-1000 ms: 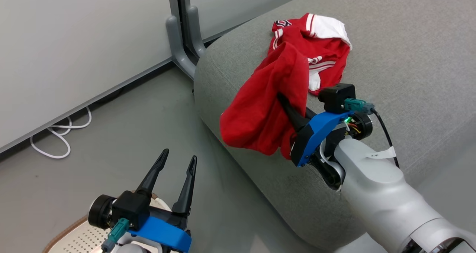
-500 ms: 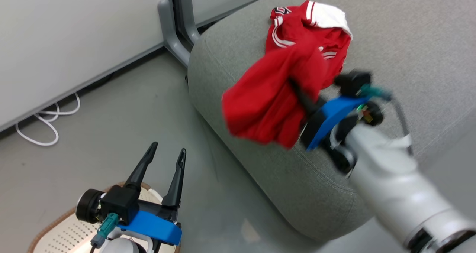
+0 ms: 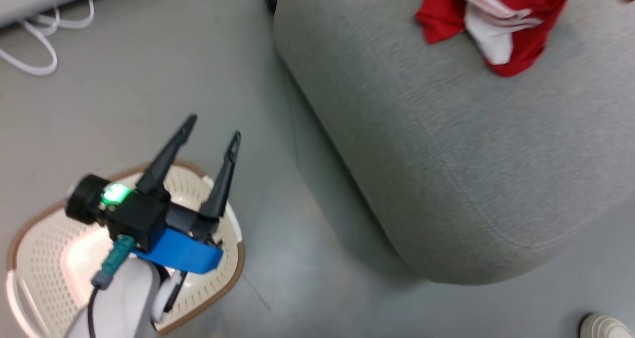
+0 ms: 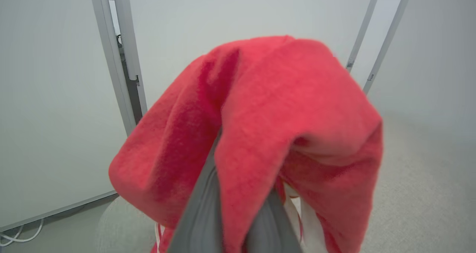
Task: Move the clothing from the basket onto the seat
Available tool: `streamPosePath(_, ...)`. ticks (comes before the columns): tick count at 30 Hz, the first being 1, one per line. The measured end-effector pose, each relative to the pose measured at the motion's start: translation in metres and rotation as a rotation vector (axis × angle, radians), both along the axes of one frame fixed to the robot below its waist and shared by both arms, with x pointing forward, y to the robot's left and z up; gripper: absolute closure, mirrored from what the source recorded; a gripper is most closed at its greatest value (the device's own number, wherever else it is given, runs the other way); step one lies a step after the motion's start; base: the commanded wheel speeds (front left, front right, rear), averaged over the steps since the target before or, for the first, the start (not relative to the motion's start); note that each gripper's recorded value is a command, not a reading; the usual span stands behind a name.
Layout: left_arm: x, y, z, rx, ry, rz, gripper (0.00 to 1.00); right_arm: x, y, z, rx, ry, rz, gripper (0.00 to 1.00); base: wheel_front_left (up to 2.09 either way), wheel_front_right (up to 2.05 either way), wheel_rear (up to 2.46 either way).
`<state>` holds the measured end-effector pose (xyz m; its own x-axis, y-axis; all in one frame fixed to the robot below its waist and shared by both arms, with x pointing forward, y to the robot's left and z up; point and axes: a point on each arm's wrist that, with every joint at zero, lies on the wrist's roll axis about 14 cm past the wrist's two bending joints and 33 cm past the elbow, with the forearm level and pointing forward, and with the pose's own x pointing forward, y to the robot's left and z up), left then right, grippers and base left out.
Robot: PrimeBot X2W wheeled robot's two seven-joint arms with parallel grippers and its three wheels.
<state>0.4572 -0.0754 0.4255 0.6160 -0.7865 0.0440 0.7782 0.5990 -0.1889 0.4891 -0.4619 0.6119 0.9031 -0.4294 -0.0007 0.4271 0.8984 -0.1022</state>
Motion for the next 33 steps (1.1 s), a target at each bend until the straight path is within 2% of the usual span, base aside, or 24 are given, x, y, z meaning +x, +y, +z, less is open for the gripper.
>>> streamPosePath(3,0.018,0.011,-0.013,-0.009,0.001,0.032,0.0,0.015,-0.023,0.002,-0.029,-0.014,-0.049,1.0,0.0,0.0,0.0)
streamPosePath(5,0.027,0.022,-0.033,-0.008,0.025,0.056,0.0,0.025,-0.039,-0.023,-0.013,0.01,-0.1,1.0,0.0,0.0,0.0)
streamPosePath(10,0.038,0.038,-0.06,0.01,0.049,0.087,0.0,0.047,-0.045,-0.055,0.028,0.004,-0.124,1.0,0.0,0.0,0.0)
streamPosePath(12,0.044,0.047,-0.075,0.022,0.062,0.11,0.0,0.053,-0.044,-0.083,0.043,0.032,-0.129,1.0,0.0,0.0,0.0)
streamPosePath(13,0.044,0.053,-0.089,0.032,0.089,0.126,0.0,0.053,-0.039,-0.119,0.059,0.088,-0.129,1.0,0.0,0.0,0.0)
streamPosePath(14,0.044,0.053,-0.089,0.032,0.089,0.126,0.0,0.053,-0.039,-0.119,0.059,0.088,-0.129,1.0,0.0,0.0,0.0)
streamPosePath(16,0.043,0.058,-0.098,0.042,0.107,0.136,0.0,0.053,-0.031,-0.149,0.081,0.133,-0.124,1.0,0.0,0.0,0.0)
streamPosePath(19,0.043,0.064,-0.101,0.048,0.118,0.154,0.0,0.055,-0.023,-0.161,0.083,0.15,-0.11,0.58,0.0,0.0,0.0)
streamPosePath(20,0.043,0.064,-0.099,0.048,0.115,0.156,0.0,0.054,-0.021,-0.161,0.079,0.152,-0.106,0.21,0.0,0.0,0.0)
streamPosePath(21,0.043,0.063,-0.096,0.046,0.112,0.156,0.0,0.053,-0.02,-0.16,0.075,0.154,-0.102,0.0,0.0,0.0,0.0)
streamPosePath(28,0.034,0.055,-0.069,0.012,0.132,0.17,0.0,0.04,0.007,-0.16,0.061,0.196,-0.032,0.0,0.0,0.0,0.0)
streamPosePath(33,0.022,0.056,-0.038,-0.026,0.146,0.212,0.0,0.015,0.021,-0.155,0.063,0.249,0.006,0.0,0.0,0.0,0.0)
